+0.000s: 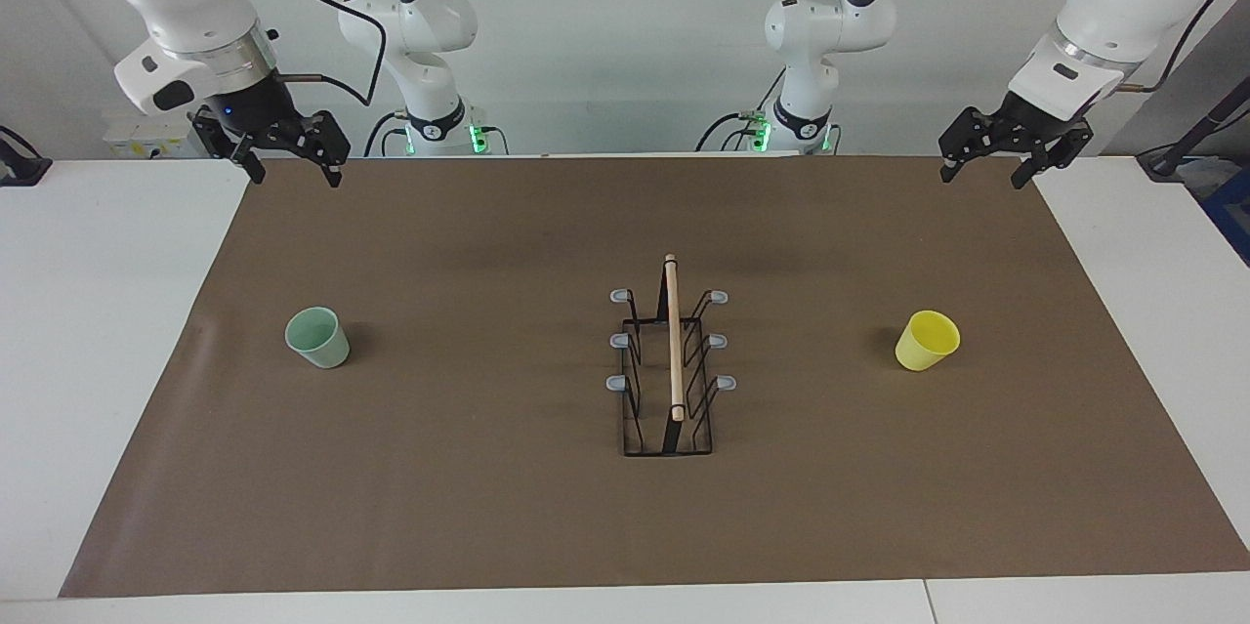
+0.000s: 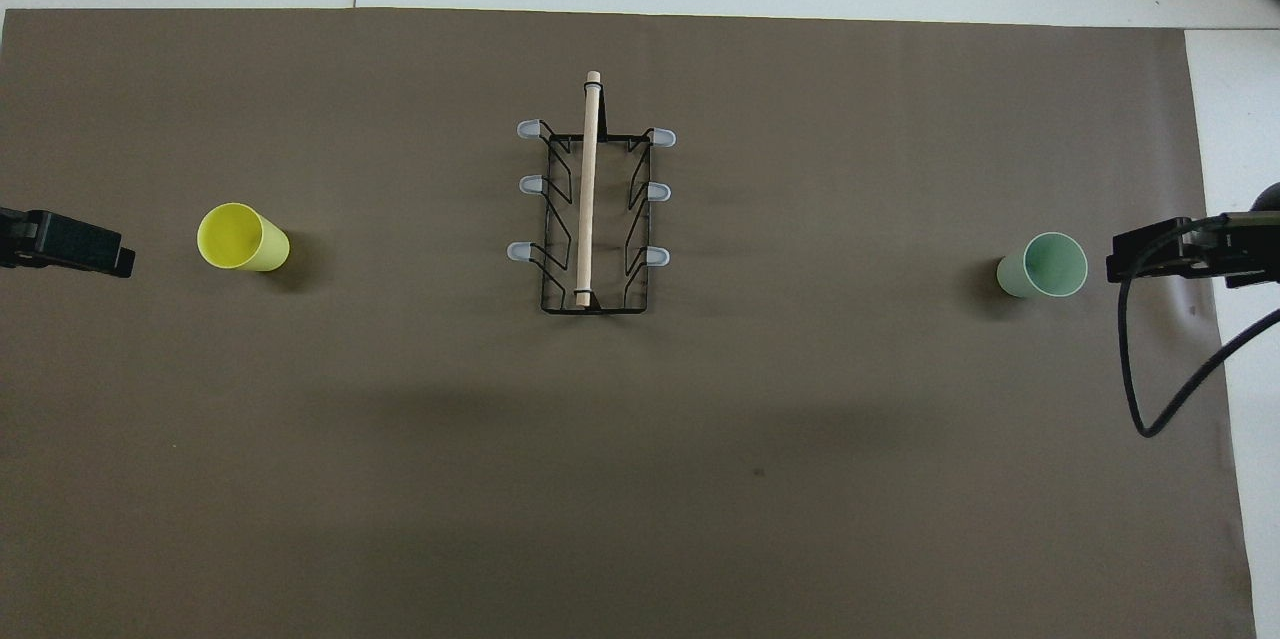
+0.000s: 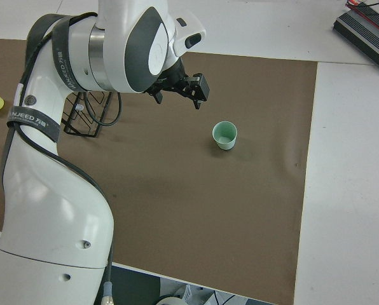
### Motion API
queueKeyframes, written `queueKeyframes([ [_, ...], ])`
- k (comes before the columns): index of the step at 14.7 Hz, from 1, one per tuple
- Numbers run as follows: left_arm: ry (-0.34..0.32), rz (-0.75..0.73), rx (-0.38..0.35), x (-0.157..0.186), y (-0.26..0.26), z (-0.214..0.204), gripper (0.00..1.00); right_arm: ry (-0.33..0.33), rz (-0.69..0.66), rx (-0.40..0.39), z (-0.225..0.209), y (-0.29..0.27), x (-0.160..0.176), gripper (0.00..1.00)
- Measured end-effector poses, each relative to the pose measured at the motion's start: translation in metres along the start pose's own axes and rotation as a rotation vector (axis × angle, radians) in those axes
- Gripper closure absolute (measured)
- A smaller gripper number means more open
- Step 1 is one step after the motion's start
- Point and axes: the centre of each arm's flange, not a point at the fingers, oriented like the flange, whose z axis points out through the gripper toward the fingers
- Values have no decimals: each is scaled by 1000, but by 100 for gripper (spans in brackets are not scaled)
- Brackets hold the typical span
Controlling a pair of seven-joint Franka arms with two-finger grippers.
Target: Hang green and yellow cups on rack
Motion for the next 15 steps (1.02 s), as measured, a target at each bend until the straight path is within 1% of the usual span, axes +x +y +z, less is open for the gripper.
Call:
queueKeyframes([
  [4, -19, -16, 2, -4, 0, 8, 0, 1, 0, 0, 0, 0, 0, 0],
  [7, -14, -61, 10, -6, 2, 8, 0, 1, 0, 0, 0, 0, 0, 0],
  [10, -10, -71, 13, -6, 5, 7, 0, 3, -1, 0, -2, 0, -1, 0],
  [11, -8, -71, 13, -6, 5, 6, 0, -2, -1, 0, -3, 0, -3, 0],
  [13, -7, -69, 14, -6, 6, 6, 0, -36, -1, -2, -3, 0, -10, 0],
  [15, -7, -64, 14, -5, 9, 6, 0, -43, -8, -2, -5, -4, -13, 0],
])
